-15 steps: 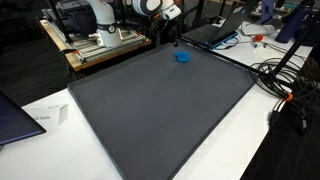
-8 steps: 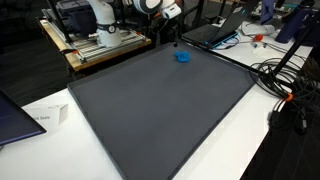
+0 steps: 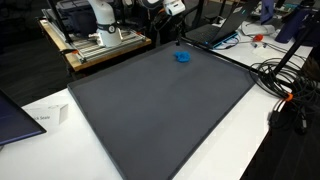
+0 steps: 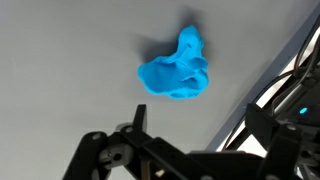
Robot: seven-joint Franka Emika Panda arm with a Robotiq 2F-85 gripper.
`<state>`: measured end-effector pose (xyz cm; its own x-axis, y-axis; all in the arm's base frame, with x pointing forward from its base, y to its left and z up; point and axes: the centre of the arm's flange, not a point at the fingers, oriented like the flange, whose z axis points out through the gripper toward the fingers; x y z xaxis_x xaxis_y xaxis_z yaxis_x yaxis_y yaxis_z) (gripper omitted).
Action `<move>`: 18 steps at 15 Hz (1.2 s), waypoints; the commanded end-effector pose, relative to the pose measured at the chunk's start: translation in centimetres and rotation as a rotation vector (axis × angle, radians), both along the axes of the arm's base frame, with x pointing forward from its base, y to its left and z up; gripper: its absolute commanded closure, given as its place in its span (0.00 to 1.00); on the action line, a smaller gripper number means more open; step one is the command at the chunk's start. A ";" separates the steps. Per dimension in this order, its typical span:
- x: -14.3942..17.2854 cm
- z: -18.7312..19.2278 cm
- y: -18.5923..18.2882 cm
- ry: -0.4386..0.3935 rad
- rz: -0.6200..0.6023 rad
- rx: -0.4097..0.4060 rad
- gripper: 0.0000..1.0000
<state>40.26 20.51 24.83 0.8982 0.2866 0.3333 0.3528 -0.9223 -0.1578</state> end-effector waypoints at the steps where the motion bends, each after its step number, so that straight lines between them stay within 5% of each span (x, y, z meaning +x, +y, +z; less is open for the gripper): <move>1: 1.9 5.4 -1.3 0.061 0.000 0.009 0.00; 18: 6.9 9.1 -0.3 0.297 -0.044 0.058 0.00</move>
<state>45.99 19.72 33.70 0.9653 0.2434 0.0943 0.2610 -0.9075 -0.3291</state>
